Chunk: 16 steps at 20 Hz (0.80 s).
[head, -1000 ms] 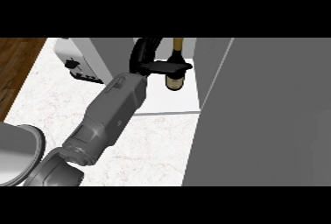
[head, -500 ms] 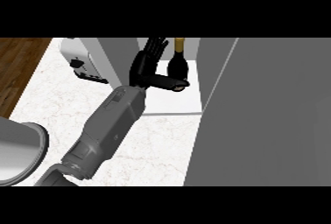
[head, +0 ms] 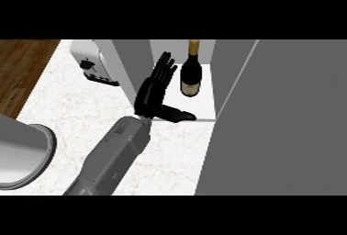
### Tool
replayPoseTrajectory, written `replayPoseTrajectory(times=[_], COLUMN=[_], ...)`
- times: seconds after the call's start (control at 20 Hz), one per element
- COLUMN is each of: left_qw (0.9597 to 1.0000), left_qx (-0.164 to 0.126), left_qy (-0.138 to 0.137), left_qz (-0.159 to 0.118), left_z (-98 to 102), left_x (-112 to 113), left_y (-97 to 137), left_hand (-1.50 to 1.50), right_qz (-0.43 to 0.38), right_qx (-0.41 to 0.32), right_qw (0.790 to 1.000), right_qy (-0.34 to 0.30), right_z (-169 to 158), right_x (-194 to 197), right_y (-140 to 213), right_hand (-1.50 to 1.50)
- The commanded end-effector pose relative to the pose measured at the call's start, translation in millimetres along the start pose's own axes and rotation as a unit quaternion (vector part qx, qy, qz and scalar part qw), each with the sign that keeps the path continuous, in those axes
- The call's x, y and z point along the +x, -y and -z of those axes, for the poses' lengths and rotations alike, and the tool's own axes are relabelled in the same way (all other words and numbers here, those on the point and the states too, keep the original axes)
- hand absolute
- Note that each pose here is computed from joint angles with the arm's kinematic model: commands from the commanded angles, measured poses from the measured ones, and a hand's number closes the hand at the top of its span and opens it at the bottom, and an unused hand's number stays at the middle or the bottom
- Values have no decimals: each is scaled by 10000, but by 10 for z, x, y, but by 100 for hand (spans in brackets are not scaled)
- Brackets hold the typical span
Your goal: Pick up the wine, place it into the cabinet and close the cabinet
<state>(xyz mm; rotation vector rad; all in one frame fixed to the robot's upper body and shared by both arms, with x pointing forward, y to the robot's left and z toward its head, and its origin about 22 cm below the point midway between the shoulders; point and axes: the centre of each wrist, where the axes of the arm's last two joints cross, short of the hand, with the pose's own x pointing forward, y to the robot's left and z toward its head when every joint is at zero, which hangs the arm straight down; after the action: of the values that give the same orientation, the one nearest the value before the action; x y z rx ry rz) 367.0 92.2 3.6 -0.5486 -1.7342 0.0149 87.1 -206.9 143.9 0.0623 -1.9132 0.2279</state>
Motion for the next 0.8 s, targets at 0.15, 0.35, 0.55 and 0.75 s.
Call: replayPoseTrajectory(times=[0.15,0.35,0.55,0.75], left_qw=[9997,9994,9990,9982], left_qx=[106,120,194,286], left_qy=[-50,-28,7,61], left_qz=[-196,-313,-391,-521], left_z=[-565,-863,-1028,-1294], left_x=[-38,8,221,292], left_y=[74,-138,-239,-261], left_hand=[-150,-150,-150,-150], right_qz=[534,498,325,232], right_qx=[-13,34,245,663], right_qw=[9984,9984,9990,9975], right_qy=[200,252,187,56], right_z=[-85,-71,-113,-129], right_x=[482,599,660,541], right_y=[54,85,81,47], right_hand=[-150,-150,-150,-150])
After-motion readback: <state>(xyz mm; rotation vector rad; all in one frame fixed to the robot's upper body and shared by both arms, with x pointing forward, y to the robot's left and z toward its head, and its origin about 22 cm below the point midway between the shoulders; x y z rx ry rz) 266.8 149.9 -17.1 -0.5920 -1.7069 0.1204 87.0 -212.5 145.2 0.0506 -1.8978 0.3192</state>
